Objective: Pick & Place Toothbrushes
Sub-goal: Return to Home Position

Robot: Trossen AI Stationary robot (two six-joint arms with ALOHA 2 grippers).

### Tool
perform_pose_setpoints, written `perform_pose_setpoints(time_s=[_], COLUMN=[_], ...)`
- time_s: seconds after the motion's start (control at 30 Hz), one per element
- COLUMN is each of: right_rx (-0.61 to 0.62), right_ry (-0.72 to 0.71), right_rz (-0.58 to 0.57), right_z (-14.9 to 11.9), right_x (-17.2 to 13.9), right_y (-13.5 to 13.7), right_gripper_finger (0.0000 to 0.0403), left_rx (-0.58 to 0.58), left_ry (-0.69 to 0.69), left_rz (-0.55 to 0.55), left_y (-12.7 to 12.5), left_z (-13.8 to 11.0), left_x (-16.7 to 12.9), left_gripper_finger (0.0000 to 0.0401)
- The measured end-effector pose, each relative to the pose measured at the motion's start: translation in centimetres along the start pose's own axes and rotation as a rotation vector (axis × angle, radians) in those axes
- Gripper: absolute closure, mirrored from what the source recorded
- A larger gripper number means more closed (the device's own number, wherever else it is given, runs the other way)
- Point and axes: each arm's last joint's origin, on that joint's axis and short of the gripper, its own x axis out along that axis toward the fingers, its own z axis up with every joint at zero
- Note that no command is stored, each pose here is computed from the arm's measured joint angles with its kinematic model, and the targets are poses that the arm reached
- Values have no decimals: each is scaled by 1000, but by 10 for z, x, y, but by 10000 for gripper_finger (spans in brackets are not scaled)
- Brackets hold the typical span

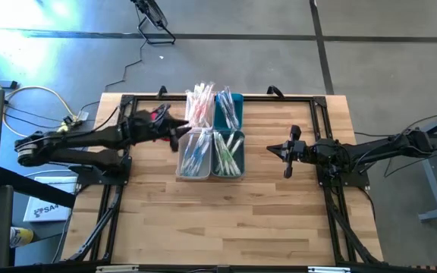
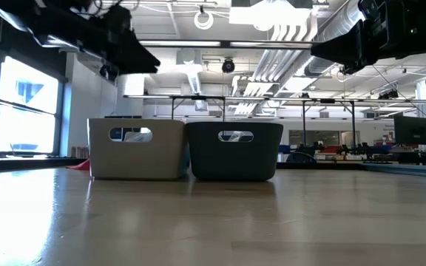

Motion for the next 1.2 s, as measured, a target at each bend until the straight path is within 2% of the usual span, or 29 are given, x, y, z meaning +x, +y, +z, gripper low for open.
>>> perform_pose_setpoints(time_s=[0.3,0.53,1.03,1.13,1.2], right_rx=[-5,-1,-20,-5,3], right_ry=[-8,-8,5,-5,-20], right_rz=[-1,-1,31,30,30], right_z=[1,1,-1,0,2], right_x=[0,0,0,0,0], right_y=[0,0,1,1,1], right_gripper_finger=[401,401,400,400,400], left_rx=[104,166,210,219,244], left_ry=[-103,-112,114,112,109], left_rz=[-161,-233,-205,-208,-249], left_y=[-20,-24,-17,-17,-18], left_z=[3,2,-20,-20,-20], left_x=[-48,-77,-81,-82,-83], left_gripper_finger=[265,265,265,265,265])
